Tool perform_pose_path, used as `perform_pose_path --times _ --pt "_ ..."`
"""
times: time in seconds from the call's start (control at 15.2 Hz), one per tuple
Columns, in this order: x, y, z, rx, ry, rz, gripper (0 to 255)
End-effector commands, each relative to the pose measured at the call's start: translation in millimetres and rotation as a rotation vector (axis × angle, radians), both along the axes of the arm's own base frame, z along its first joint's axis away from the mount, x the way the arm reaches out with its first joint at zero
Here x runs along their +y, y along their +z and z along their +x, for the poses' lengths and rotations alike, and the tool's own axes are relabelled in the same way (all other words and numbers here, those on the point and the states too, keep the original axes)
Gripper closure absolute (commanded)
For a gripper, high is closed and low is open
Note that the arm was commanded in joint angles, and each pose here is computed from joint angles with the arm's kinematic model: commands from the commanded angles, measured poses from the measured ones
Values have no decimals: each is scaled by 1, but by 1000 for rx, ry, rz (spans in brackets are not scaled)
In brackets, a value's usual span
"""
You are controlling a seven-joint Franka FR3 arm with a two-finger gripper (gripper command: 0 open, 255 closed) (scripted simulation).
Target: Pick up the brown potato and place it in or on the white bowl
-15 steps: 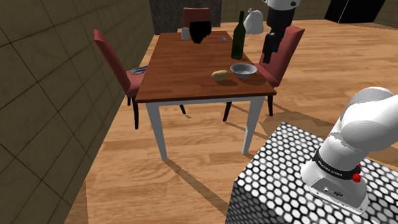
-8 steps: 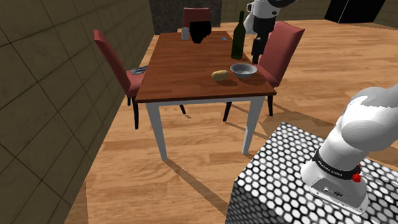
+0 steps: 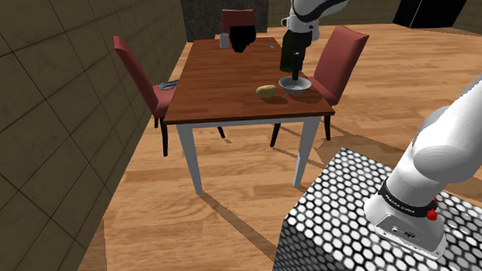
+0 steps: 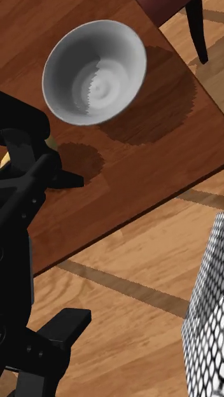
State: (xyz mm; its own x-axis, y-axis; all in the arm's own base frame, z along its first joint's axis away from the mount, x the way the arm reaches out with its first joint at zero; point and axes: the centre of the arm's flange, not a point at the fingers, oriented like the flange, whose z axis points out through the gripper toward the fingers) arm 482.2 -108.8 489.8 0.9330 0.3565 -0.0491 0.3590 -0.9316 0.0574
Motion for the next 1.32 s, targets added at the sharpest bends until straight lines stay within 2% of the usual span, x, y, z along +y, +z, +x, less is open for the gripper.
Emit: perform_pose_path --times 0.0,1.06,1.25 --pt "-9 -10 26 11 33 7 0" --pt "-66 -121 210 99 275 68 0" --pt "-68 -137 217 102 285 70 0"
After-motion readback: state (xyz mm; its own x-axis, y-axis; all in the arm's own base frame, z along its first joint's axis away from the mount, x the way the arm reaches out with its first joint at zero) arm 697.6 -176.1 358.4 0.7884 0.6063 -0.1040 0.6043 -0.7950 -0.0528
